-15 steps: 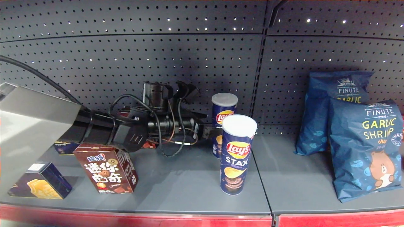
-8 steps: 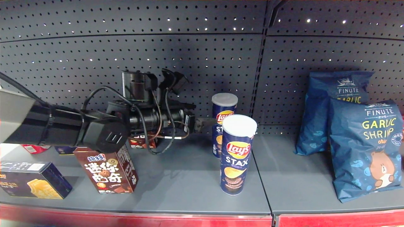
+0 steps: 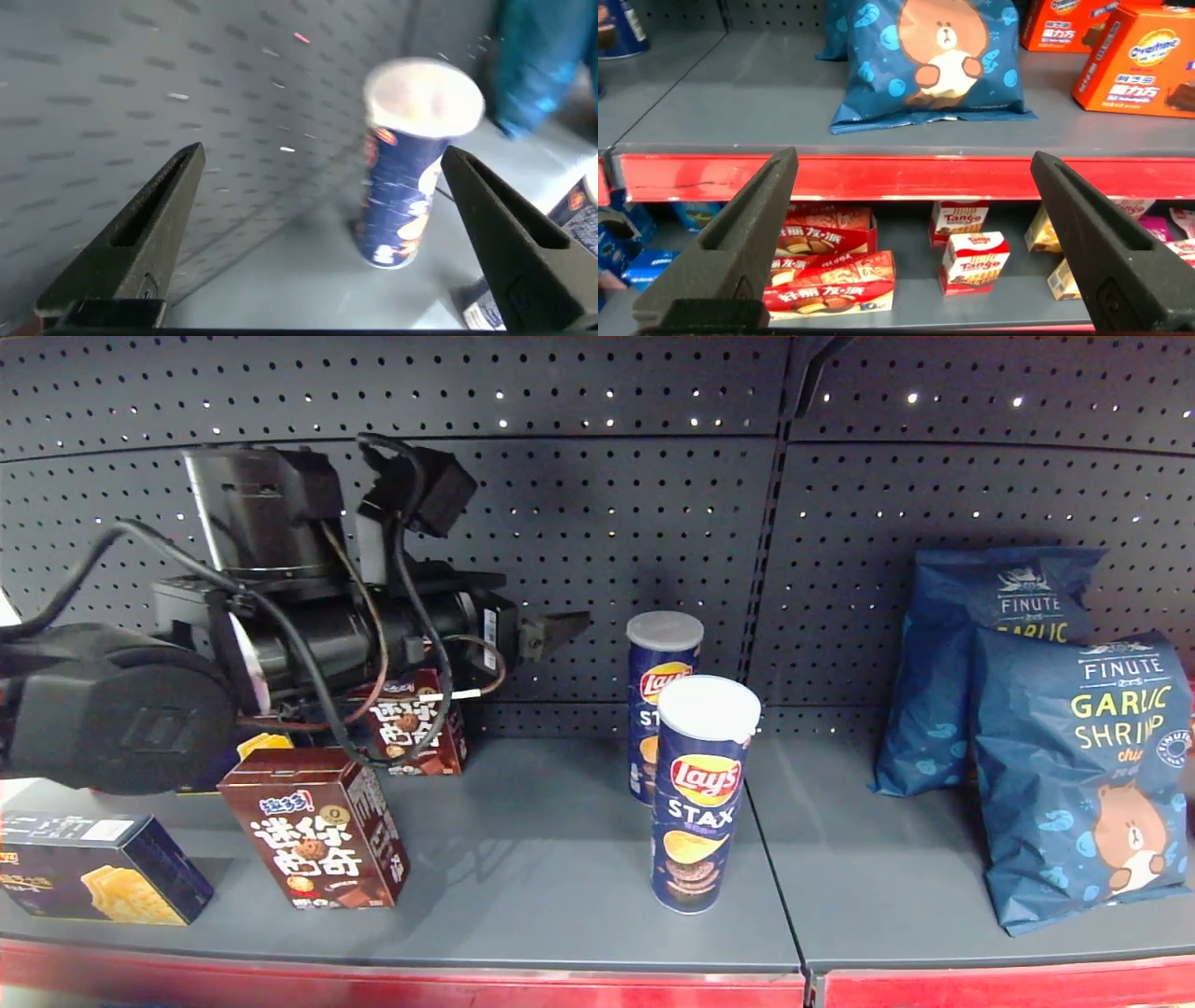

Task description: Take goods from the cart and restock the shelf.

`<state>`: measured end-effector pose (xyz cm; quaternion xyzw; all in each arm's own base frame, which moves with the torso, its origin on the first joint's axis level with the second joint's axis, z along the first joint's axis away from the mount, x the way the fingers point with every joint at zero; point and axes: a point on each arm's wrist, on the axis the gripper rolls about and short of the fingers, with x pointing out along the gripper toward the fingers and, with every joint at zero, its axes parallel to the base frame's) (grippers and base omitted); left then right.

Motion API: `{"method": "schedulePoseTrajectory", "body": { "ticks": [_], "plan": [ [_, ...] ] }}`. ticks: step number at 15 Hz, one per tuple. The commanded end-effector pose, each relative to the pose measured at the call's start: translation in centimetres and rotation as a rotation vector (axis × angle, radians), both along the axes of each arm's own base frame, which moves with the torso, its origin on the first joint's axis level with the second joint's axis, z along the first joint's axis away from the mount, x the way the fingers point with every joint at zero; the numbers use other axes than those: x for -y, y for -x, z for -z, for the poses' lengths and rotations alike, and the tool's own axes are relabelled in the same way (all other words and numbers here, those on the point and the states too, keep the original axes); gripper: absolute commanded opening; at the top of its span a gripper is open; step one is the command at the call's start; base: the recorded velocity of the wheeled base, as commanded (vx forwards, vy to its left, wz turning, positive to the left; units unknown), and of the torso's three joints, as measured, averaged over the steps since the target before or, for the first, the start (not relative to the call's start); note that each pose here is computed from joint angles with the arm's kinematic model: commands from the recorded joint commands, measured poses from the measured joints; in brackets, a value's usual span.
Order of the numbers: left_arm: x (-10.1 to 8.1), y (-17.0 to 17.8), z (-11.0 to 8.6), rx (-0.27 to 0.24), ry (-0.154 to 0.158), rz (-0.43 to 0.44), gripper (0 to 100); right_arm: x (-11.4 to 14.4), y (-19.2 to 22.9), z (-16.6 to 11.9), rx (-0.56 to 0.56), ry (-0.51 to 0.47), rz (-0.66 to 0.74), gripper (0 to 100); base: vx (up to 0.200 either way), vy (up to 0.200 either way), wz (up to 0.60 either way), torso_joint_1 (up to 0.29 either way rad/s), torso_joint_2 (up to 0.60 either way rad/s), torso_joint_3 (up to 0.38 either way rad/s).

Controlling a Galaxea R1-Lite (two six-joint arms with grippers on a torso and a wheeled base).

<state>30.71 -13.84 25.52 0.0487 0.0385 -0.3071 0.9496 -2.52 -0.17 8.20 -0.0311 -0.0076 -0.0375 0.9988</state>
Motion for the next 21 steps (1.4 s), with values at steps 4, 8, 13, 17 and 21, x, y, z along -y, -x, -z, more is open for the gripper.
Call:
{"method": "schedulePoseTrajectory", "body": {
  "ticks": [4,8,13,17,21],
  "plan": [
    [-3.5,6.6,-5.5,0.182,0.043,-0.245,100,0.0,0.0,0.0,-0.001,0.000,-0.004,100,0.000,0.000,0.00,0.000,0.00,0.000],
    [-7.0,12.8,-5.0,0.238,0.012,-0.359,100,0.0,0.0,-0.1,0.004,0.000,-0.002,100,0.000,0.000,0.00,0.000,0.00,0.000],
    [-10.7,18.9,-1.4,0.201,0.053,-0.580,100,-0.1,0.2,-2.0,-0.018,-0.087,-0.047,100,0.000,0.000,0.00,0.000,0.00,0.000],
    [-11.0,19.6,-1.7,0.218,0.063,-0.625,100,-0.3,-1.1,-9.8,-0.059,-0.087,-0.178,100,0.000,0.000,0.00,0.000,0.00,0.000],
    [-10.9,19.3,-0.1,0.165,0.033,-0.619,100,-1.0,-7.1,-15.1,-0.207,-0.088,-0.287,100,0.000,0.000,0.00,0.000,0.00,0.000]
  ]
}}
